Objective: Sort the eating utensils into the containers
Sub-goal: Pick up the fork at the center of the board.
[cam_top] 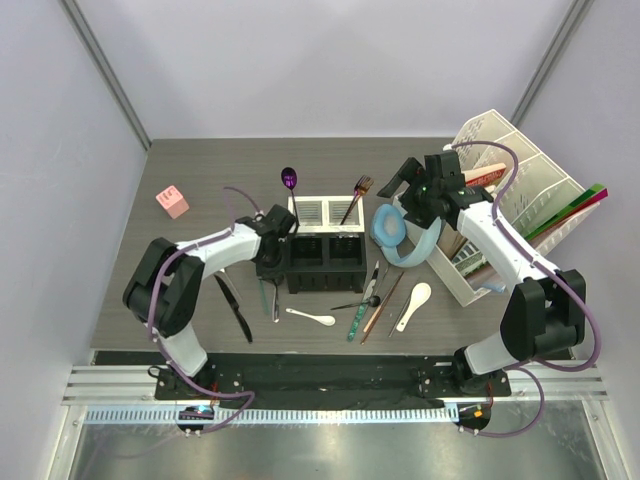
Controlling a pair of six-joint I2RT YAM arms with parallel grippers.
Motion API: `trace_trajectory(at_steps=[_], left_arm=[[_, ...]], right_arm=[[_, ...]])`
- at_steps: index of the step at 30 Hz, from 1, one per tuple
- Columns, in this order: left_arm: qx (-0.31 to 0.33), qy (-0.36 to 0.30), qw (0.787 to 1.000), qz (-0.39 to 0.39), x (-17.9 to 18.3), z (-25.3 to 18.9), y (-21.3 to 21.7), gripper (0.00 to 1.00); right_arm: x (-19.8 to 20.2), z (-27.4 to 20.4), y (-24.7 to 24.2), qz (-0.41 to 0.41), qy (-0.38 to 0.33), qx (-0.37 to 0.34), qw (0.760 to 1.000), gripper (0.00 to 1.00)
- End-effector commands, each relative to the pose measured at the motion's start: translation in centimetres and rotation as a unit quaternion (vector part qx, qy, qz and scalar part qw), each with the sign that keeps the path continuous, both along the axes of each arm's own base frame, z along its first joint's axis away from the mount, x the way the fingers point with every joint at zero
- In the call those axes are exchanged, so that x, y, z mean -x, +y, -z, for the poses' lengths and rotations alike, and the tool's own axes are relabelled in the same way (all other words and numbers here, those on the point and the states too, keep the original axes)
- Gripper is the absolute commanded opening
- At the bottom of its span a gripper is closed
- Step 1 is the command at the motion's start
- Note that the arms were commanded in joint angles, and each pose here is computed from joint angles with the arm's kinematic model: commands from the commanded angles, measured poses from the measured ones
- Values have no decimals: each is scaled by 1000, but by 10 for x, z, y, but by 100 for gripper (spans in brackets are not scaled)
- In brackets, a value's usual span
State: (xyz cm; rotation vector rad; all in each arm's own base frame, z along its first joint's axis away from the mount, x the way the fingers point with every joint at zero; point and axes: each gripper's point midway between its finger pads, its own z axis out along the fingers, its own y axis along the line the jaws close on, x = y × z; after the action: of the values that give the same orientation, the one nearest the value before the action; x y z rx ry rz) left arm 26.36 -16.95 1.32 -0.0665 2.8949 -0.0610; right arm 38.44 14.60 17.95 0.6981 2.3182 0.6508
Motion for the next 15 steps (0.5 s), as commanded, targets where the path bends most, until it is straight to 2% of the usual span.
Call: trace_trajectory(at_steps=[1,9,15], left_arm=[[-47,13,998,-41,10,22,39,0],[-34,-75,994,-73,-16,-36,52,0],[13,-166,983,-83,-40,-98,43,0]], right_arm=[[-5,-16,1,3,-28,-13,1000,100],[-9,-16,4,-1,-26,-18,1000,100],[-16,-19,8,-4,-28,-22,999,100]])
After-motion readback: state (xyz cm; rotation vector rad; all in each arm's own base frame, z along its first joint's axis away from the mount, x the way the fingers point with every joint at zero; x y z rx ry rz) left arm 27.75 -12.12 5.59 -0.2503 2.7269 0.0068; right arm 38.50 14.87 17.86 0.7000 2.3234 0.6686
